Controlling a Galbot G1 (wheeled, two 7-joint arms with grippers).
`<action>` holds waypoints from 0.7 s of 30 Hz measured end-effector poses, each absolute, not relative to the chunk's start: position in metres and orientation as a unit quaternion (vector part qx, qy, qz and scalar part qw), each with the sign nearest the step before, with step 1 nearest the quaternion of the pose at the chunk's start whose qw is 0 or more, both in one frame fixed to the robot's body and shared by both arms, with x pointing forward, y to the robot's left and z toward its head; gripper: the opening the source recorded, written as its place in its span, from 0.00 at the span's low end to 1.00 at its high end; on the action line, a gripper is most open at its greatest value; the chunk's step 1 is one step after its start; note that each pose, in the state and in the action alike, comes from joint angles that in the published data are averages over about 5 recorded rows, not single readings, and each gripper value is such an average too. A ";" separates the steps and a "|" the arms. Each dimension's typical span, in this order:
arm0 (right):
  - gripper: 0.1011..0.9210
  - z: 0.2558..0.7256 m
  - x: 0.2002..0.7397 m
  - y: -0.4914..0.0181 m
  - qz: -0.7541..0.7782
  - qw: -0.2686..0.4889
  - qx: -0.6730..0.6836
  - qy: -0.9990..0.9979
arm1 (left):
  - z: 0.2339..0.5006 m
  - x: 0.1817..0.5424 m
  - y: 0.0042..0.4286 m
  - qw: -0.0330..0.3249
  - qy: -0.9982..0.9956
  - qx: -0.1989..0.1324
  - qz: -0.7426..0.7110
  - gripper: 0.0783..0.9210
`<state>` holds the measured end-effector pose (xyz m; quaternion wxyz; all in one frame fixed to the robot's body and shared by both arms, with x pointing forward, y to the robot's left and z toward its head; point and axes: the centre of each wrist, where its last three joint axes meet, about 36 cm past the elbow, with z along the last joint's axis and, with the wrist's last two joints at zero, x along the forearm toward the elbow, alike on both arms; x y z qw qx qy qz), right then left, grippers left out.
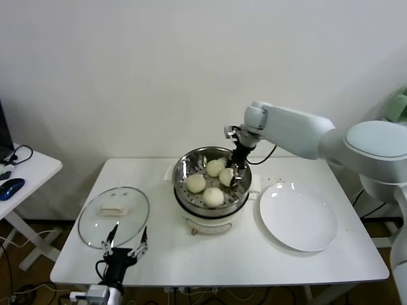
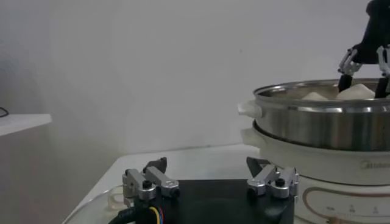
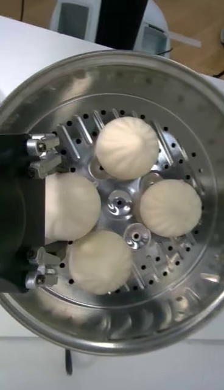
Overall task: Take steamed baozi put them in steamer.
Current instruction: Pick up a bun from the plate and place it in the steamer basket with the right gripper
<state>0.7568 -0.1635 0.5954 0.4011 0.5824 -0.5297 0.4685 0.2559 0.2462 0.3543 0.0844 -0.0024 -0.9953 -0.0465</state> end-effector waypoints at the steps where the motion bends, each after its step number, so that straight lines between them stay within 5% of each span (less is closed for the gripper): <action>1: 0.76 0.594 0.756 -0.164 0.469 0.402 0.582 -0.529 | 0.354 0.256 0.246 0.085 -0.995 -0.002 -0.046 0.88; 21: 0.76 0.583 0.752 -0.167 0.481 0.408 0.580 -0.515 | 0.353 0.257 0.244 0.086 -0.995 -0.003 -0.046 0.88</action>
